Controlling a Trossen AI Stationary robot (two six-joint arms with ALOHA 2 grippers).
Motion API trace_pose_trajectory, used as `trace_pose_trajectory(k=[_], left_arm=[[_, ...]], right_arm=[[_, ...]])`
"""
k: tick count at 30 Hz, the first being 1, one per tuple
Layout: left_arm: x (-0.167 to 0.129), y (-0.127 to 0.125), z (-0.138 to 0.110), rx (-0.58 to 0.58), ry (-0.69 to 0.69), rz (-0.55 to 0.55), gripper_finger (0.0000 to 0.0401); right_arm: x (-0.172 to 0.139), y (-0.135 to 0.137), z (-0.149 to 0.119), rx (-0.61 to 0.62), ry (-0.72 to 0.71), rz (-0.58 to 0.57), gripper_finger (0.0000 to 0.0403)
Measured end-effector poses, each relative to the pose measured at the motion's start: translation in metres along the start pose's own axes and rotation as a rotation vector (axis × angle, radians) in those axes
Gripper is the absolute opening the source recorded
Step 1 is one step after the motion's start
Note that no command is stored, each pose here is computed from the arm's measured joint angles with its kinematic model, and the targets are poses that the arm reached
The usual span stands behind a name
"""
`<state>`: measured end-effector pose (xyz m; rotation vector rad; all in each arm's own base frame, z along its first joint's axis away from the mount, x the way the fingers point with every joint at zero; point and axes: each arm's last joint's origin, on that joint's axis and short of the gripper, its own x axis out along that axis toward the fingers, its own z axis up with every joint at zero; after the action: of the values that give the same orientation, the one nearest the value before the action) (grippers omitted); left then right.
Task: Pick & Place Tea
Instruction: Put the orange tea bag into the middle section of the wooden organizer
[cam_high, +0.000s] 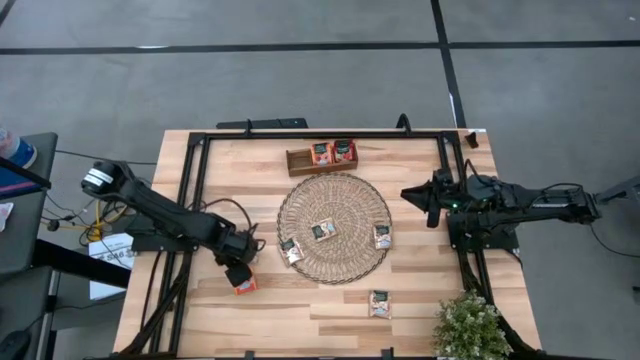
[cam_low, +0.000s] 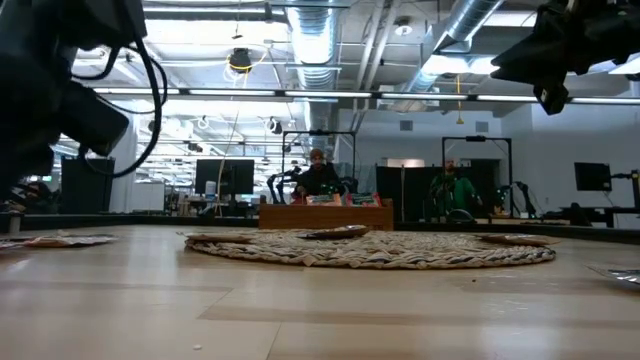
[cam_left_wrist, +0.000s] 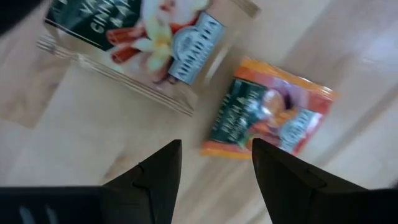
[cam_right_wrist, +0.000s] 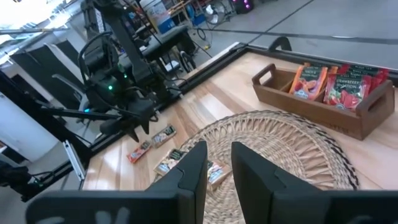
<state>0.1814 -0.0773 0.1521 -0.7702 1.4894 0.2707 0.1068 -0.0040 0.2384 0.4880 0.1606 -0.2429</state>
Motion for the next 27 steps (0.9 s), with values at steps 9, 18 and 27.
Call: trace_pose_trajectory(k=[9,18,27], left_arm=[[0.016,0.000,0.003,0.026,-0.008,0.102,0.0188],[0.025,-0.004,-0.006,0.011,-0.026,0.160,0.0188],[0.025,0.001,-0.008,-0.026,-0.011,0.216,0.0188]], right_arm=[[0.000,0.000,0.000,0.000,0.000,0.000,0.0066],[0.000,-0.001,0.000,0.000,-0.015,-0.025,0.0066],[0.000,-0.001,0.001,0.008,-0.027,-0.045,0.0066]])
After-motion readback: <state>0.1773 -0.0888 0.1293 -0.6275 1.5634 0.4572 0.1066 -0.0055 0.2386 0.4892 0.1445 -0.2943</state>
